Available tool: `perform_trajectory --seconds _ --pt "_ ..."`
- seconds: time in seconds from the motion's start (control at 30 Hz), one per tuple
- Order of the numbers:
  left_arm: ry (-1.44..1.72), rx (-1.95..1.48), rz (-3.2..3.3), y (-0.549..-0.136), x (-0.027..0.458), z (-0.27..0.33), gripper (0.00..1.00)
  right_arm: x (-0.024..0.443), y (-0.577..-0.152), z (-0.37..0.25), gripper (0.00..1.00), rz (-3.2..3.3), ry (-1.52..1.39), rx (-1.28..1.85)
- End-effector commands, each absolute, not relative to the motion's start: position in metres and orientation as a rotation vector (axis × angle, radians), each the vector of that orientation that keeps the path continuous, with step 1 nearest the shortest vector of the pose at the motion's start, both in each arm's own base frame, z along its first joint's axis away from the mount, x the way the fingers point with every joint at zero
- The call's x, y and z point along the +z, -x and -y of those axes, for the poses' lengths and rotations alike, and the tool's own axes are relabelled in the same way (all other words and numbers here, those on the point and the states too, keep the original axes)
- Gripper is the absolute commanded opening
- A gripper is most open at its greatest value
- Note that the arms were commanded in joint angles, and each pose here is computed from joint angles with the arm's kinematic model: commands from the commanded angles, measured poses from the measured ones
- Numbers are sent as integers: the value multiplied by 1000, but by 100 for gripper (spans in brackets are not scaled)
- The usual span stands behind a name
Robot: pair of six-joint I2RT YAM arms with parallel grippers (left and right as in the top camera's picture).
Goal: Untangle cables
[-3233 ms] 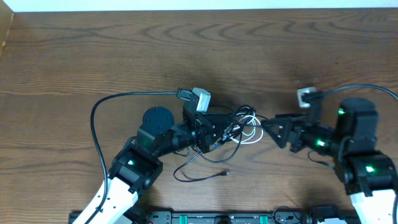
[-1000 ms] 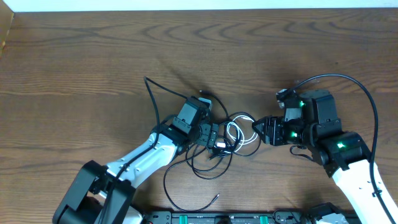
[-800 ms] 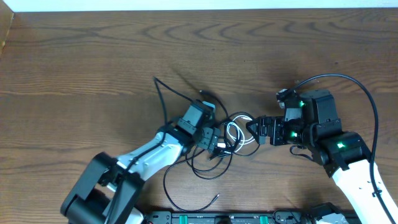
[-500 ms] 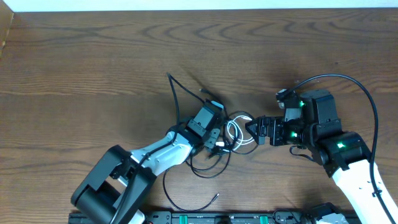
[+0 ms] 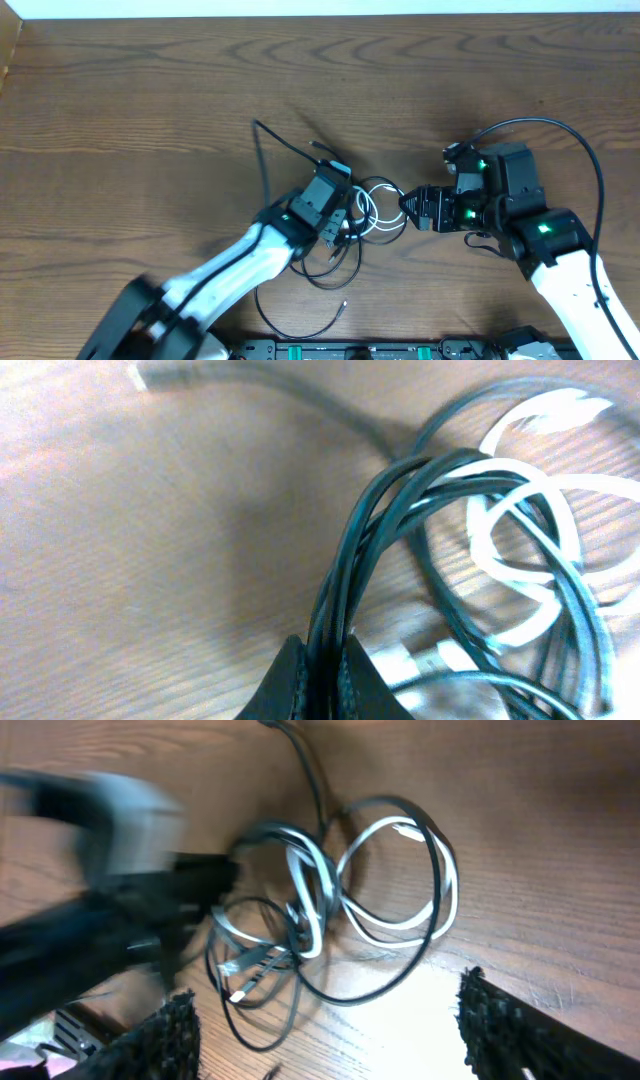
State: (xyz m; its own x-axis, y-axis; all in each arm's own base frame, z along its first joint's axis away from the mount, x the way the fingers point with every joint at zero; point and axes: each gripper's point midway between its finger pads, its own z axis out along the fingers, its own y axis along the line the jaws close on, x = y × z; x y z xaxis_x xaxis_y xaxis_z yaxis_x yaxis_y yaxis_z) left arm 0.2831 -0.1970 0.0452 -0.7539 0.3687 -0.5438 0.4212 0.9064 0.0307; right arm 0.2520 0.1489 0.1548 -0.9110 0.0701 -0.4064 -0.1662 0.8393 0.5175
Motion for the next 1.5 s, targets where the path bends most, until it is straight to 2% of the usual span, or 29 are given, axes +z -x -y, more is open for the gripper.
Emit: perform_trajectory --seconds 0.0,0.13,0.37,0.57,0.67,0.83,0.97,1.07,1.23,1.3,1.4,1.47 --pt "-509 -222 -2408 -283 92 199 7 141 -256 -155 74 -2661 23 800" --pt "-507 -285 -2360 -277 114 201 8 138 -260 -176 70 -2654 89 909" --pt "-512 -323 -2351 -272 121 203 8 162 -257 -212 75 -2538 248 1155" --pt "-483 -340 -2359 -272 122 204 7 162 -254 -224 74 -2533 284 1180" --pt "-505 -389 -2366 -268 121 210 7 153 -258 -227 71 -2550 287 1182" --pt "-516 -425 -2373 -264 121 214 7 143 -253 -242 57 -2578 328 1339" --pt "-512 -427 -2373 -264 121 214 8 126 -252 -247 52 -2623 331 1388" --pt "-511 -428 -2371 -265 122 214 8 120 -248 -249 43 -2648 330 1435" --pt "-506 -432 -2368 -264 123 214 7 117 -243 -252 36 -2658 358 1488" --pt "-506 -433 -2366 -264 124 214 7 122 -239 -255 27 -2625 402 1538" --pt "-501 -435 -2367 -264 124 214 7 138 -238 -262 1 -2514 506 1643" --pt "-496 -437 -2369 -264 124 214 7 154 -238 -265 1 -2398 590 1732"
